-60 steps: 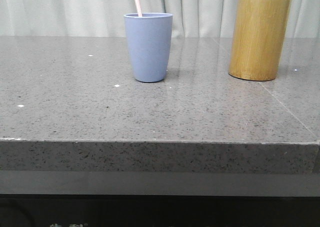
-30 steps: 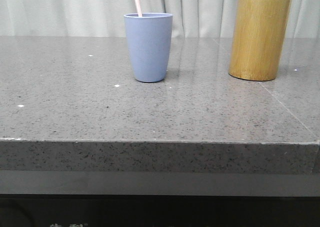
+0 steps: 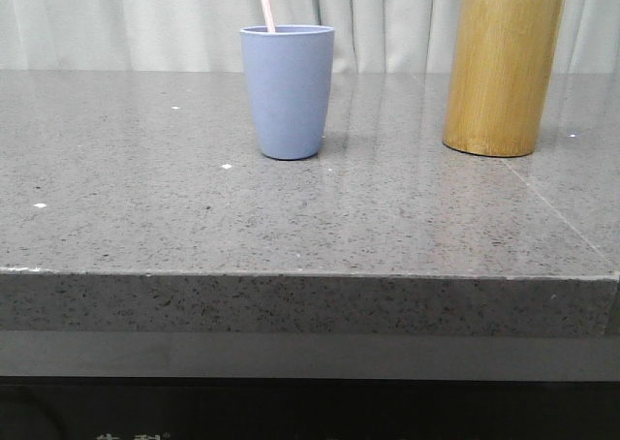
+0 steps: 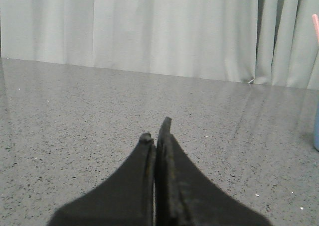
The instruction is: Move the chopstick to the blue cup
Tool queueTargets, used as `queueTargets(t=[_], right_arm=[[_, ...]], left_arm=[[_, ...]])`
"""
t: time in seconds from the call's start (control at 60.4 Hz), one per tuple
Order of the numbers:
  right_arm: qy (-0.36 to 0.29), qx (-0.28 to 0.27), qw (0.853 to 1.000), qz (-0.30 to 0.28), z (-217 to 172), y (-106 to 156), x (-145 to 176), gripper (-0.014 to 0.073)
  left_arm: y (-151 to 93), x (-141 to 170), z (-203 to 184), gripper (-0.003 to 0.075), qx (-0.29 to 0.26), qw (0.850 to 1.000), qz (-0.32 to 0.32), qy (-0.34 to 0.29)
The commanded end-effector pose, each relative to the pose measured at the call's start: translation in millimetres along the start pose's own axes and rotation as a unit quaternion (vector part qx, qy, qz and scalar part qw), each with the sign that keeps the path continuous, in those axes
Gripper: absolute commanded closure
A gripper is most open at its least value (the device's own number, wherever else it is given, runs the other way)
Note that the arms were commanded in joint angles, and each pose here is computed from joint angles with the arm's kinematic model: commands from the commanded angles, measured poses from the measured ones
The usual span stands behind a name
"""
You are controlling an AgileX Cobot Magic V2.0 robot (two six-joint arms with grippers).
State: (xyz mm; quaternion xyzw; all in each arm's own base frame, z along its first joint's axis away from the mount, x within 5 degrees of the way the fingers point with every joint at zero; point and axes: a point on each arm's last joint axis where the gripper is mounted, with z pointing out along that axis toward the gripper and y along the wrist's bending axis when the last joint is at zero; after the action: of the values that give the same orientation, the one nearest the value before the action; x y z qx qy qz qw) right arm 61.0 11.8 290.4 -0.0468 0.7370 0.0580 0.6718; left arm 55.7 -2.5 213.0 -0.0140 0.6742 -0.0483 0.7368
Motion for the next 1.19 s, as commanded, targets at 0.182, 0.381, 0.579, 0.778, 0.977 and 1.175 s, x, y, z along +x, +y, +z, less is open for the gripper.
queueTargets(t=[0.182, 0.381, 0.579, 0.778, 0.977, 1.175], right_arm=[[-0.09, 0.048, 0.995, 0.002, -1.7, -9.2, 64.1, 0.0662], [-0.084, 0.051, 0.995, 0.007, 0.0, -10.1, 84.8, 0.0662], [-0.087, 0.052, 0.995, 0.007, 0.0, -10.3, 84.5, 0.0662], [-0.087, 0.051, 0.995, 0.007, 0.0, -10.2, 84.6, 0.0662], [-0.092, 0.053, 0.994, 0.009, -0.2, -10.5, 83.7, 0.0662], [-0.095, 0.052, 0.994, 0.021, -0.3, -10.6, 83.2, 0.0662]], left_arm=[[0.0, -5.9, -2.2, 0.0739, 0.001, 0.999, -0.005, -0.048], [0.0, -5.9, -2.2, 0.0739, 0.001, 0.999, -0.005, -0.048], [0.0, -5.9, -2.2, 0.0739, 0.001, 0.999, -0.005, -0.048], [0.0, -5.9, -2.2, 0.0739, 0.001, 0.999, -0.005, -0.048], [0.0, -5.9, -2.2, 0.0739, 0.001, 0.999, -0.005, -0.048], [0.0, -5.9, -2.2, 0.0739, 0.001, 0.999, -0.005, -0.048]])
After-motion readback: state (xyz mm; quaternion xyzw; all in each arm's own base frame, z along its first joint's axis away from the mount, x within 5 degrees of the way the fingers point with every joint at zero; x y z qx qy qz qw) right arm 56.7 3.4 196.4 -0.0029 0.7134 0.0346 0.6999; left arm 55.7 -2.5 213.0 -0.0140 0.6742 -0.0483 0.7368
